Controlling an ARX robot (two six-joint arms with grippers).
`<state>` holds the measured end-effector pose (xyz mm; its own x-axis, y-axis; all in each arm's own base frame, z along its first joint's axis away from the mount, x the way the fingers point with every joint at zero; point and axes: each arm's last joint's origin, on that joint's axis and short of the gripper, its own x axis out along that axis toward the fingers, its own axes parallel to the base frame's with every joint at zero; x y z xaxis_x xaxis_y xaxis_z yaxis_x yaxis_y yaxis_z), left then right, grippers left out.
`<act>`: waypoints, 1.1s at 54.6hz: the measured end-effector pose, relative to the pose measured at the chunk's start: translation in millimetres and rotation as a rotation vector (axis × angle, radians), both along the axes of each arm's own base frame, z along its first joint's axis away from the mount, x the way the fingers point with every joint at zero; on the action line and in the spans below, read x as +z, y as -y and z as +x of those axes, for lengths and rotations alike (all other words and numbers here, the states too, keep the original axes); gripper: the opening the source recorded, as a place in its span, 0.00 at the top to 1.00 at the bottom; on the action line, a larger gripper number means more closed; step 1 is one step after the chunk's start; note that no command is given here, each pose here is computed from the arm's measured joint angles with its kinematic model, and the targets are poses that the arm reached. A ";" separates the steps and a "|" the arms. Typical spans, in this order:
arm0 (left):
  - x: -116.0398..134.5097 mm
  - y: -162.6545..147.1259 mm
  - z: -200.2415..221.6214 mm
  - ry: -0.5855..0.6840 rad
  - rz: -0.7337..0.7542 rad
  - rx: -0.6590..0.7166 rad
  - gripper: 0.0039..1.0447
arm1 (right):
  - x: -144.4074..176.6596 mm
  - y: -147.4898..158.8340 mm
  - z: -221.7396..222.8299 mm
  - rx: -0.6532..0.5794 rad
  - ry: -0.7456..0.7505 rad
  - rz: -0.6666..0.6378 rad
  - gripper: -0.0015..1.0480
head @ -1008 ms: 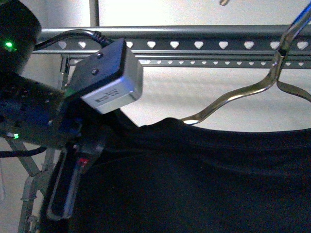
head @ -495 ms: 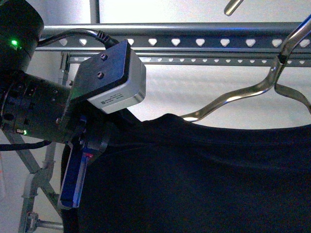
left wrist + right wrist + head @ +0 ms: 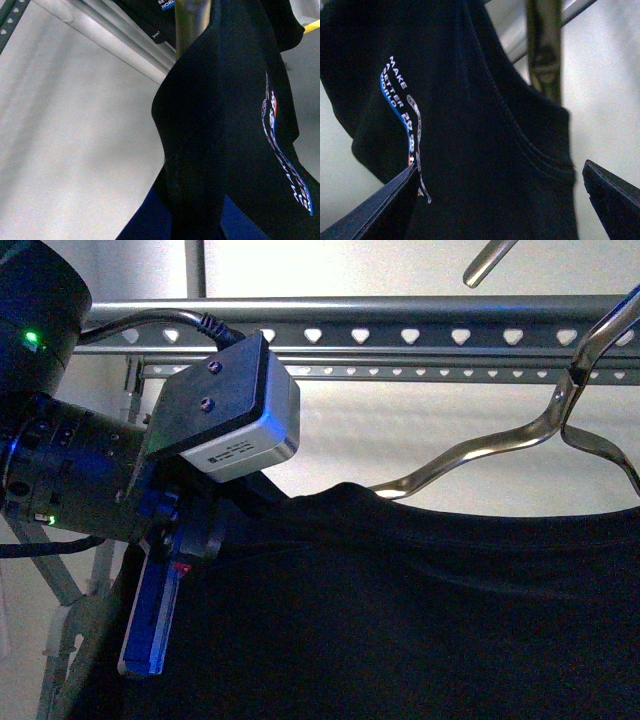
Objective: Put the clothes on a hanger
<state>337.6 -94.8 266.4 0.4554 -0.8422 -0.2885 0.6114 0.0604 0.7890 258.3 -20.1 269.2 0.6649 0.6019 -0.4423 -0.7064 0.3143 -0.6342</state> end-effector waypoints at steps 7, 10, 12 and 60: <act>0.0 0.1 -0.1 0.000 0.000 -0.001 0.92 | -14.4 -3.0 20.2 -0.010 -0.021 -0.008 0.23; 0.0 0.0 0.0 0.000 0.000 -0.001 0.92 | -17.4 -3.0 25.6 -0.020 -0.024 0.011 0.29; 0.0 0.0 0.0 0.000 0.000 -0.001 0.92 | -17.9 -2.7 28.4 -0.022 -0.023 0.030 0.34; 3.4 1.5 0.4 0.009 -0.010 -0.017 0.74 | -18.3 20.7 13.5 -0.260 -0.193 0.274 0.96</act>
<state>337.9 -96.3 269.9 0.4436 -0.8525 -0.2764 0.6054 0.0577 0.7939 271.9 -40.9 250.9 0.7306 0.5378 -0.4208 -0.6792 0.6362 -0.3661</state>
